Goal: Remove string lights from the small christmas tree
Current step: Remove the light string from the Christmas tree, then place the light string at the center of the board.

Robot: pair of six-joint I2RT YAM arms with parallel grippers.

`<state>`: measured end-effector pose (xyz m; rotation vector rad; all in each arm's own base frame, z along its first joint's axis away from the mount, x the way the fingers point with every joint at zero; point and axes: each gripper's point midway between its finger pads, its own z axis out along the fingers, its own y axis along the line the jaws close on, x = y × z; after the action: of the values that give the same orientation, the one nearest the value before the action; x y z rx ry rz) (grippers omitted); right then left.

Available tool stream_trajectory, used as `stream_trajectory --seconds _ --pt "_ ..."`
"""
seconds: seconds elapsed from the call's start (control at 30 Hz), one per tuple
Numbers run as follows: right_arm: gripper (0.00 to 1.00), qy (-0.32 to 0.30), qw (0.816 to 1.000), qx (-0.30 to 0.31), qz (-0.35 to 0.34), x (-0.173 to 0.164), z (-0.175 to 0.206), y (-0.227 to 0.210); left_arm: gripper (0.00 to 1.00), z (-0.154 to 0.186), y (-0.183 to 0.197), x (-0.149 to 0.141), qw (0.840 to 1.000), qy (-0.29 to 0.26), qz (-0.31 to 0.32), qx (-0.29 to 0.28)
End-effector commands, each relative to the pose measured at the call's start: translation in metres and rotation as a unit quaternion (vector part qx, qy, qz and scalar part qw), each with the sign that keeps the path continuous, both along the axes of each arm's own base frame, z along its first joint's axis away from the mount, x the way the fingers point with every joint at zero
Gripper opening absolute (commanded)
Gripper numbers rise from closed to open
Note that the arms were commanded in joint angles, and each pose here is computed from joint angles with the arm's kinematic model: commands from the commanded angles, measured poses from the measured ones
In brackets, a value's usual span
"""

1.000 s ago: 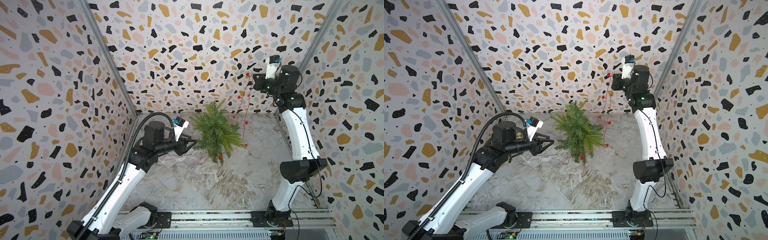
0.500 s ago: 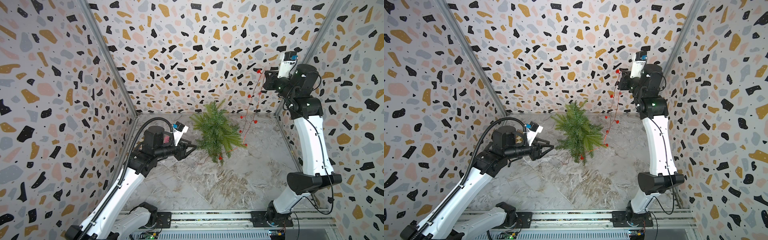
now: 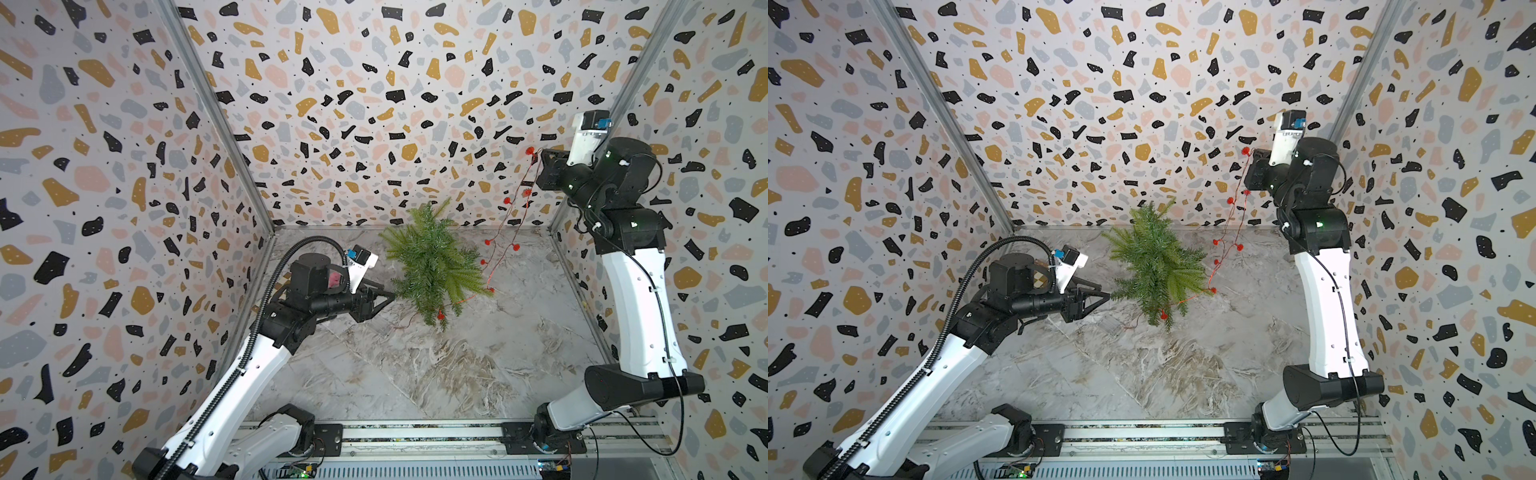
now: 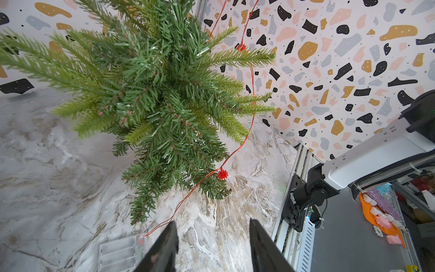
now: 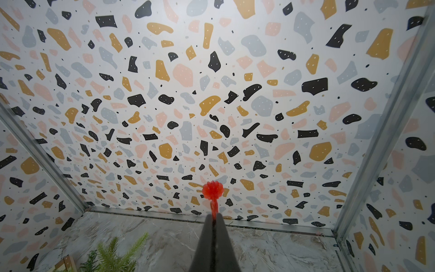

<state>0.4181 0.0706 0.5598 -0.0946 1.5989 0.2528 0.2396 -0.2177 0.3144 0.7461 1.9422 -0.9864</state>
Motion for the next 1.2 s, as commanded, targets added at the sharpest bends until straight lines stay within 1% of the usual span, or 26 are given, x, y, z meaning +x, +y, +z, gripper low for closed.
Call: stream_trajectory --seconds 0.0,0.23,0.4,0.53,0.63,0.7,0.9,1.07,1.17 --pt "0.0 -0.033 0.999 -0.006 -0.013 -0.03 0.028 -0.009 0.49 0.008 -0.002 0.0 1.0 -0.021 -0.01 -0.012" --pt "0.0 -0.031 0.999 -0.008 -0.021 -0.046 0.03 -0.014 0.51 0.001 -0.002 0.001 1.0 -0.018 -0.007 -0.007" --pt "0.0 -0.013 0.999 -0.012 -0.028 -0.055 0.013 -0.017 0.51 -0.002 -0.002 0.002 1.0 -0.014 -0.006 -0.006" --pt "0.0 -0.011 0.999 -0.014 -0.036 -0.066 0.005 -0.022 0.51 -0.003 -0.002 0.002 1.0 -0.014 -0.005 -0.004" --pt "0.0 0.002 0.999 -0.019 -0.046 -0.068 -0.006 -0.026 0.51 -0.004 -0.002 0.002 1.0 -0.013 -0.005 -0.002" --pt "0.0 0.021 0.998 -0.022 -0.062 -0.066 -0.023 -0.031 0.51 -0.005 -0.001 0.002 1.0 -0.013 -0.004 0.0" --pt "0.0 0.108 0.991 -0.006 -0.076 -0.053 -0.111 -0.038 0.51 -0.009 -0.001 0.002 1.0 -0.008 -0.004 0.003" --pt "0.0 0.16 0.983 0.035 -0.089 -0.047 -0.184 -0.056 0.51 -0.011 -0.002 0.002 1.0 -0.006 -0.006 0.005" --pt "0.0 0.182 0.978 0.062 -0.077 -0.044 -0.221 -0.057 0.51 -0.014 -0.002 0.003 1.0 -0.004 -0.007 0.007"
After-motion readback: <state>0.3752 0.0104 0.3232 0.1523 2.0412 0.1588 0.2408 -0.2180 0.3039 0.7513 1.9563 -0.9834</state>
